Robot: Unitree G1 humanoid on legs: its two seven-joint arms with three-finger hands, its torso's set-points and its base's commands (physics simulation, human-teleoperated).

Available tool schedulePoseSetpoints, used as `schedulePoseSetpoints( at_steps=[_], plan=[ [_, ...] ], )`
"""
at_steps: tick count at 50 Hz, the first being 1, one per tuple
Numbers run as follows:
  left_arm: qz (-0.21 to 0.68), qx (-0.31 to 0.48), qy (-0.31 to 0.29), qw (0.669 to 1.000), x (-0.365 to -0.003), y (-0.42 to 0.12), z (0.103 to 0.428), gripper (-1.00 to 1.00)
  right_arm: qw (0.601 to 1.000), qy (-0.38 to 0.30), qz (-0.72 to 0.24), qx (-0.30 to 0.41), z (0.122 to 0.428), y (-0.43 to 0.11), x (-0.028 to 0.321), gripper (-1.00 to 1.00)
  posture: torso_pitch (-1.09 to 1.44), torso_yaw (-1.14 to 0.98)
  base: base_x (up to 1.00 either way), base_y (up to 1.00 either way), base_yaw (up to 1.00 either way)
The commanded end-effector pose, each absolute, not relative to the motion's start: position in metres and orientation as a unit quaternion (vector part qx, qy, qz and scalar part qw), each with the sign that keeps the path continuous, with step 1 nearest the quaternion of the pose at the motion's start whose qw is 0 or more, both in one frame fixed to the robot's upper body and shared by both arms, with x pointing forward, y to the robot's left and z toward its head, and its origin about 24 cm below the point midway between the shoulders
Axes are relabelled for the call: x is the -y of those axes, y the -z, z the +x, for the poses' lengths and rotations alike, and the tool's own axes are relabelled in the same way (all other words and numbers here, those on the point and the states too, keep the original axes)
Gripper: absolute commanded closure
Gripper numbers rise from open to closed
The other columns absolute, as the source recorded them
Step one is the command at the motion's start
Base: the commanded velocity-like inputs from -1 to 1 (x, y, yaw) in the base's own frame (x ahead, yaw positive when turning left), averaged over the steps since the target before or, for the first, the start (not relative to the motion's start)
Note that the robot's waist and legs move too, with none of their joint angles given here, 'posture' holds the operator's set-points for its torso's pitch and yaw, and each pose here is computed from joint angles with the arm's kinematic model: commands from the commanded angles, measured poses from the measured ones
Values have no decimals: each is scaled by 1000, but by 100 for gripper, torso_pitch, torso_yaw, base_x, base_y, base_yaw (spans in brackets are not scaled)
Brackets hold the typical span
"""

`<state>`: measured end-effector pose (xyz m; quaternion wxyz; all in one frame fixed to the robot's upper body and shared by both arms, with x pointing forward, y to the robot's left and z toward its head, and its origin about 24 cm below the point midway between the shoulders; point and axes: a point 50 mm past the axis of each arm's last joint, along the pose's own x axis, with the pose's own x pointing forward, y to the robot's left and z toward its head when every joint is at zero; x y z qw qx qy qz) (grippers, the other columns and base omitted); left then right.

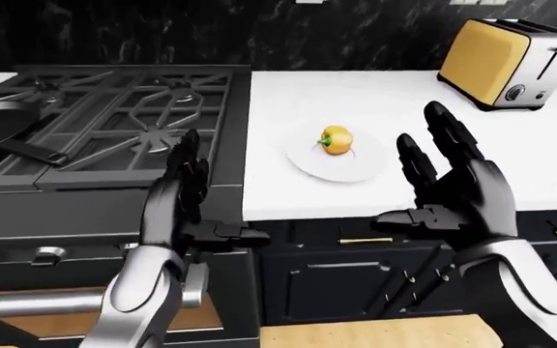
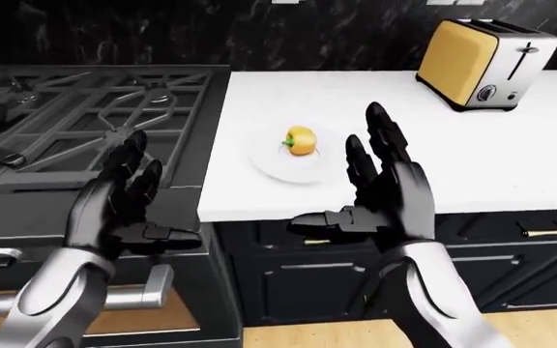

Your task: Pick the bell pepper from the plate and place it in the pan.

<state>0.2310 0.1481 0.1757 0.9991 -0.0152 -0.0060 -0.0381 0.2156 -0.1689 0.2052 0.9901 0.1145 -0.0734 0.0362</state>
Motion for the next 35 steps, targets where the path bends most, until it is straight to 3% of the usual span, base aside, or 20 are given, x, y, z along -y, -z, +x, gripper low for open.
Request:
schedulePoseSetpoints(
  at_steps=[1, 26, 35],
  plan=[
    [-11, 38, 39, 998, -149, -186, 229, -100, 988, -37, 113, 103, 214, -214, 169, -100, 0, 0, 20, 0, 0],
    [-11, 42, 40, 998, -148, -190, 229, -100, 987, -38, 112, 112, 213, -217, 169, -100, 0, 0, 17, 0, 0],
    [-19, 38, 33, 999, -154, -187, 230, -100, 989, 6, 6, 148, 212, -256, 194, -100, 0, 0, 0, 0, 0]
  ],
)
